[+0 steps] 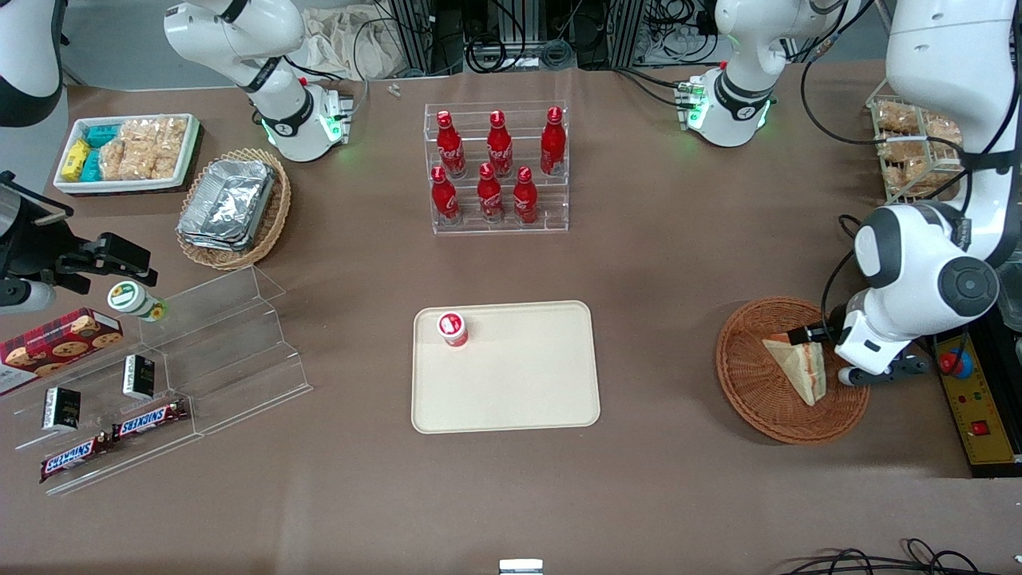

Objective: Place sandwich from basket to tray
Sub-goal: 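Move the left gripper over the wrapped sandwich in the wicker basket, then lower the left gripper and close it on the wrapped sandwich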

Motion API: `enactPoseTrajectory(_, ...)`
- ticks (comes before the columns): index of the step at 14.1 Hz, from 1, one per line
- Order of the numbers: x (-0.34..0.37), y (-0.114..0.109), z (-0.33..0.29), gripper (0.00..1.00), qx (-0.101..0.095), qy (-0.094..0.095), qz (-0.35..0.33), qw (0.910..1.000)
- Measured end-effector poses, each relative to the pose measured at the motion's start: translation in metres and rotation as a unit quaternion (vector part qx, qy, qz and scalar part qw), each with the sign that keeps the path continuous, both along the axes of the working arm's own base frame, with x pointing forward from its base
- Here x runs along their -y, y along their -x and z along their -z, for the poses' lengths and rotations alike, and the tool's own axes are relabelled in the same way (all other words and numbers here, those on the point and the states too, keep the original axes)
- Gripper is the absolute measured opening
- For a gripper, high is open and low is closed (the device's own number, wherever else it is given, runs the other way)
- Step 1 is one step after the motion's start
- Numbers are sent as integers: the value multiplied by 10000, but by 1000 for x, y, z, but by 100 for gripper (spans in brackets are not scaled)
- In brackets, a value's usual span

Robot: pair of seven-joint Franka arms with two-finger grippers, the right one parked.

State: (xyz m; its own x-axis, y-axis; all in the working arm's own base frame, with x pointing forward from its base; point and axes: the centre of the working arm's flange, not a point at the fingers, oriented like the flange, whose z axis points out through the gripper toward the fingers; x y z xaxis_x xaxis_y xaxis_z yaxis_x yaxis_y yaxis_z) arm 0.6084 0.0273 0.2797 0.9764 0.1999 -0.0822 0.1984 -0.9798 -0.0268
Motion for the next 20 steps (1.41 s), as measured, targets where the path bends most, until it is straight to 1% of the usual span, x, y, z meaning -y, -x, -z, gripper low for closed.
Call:
enactPoseTrajectory(5,2,-3,23,98,39,-14,-146,9999)
enactPoseTrajectory(7,3,-5,20,98,74,-13,-142,9999)
enactPoseTrajectory(11,5,-14,-2,98,226,-15,-202,9995)
enactPoseTrajectory(14,6,-22,-19,98,195,-17,-270,9994)
enactPoseTrajectory(19,6,-23,-21,98,188,-25,-525,9984)
enactPoseTrajectory(20,7,-24,-20,98,200,2,-637,9978)
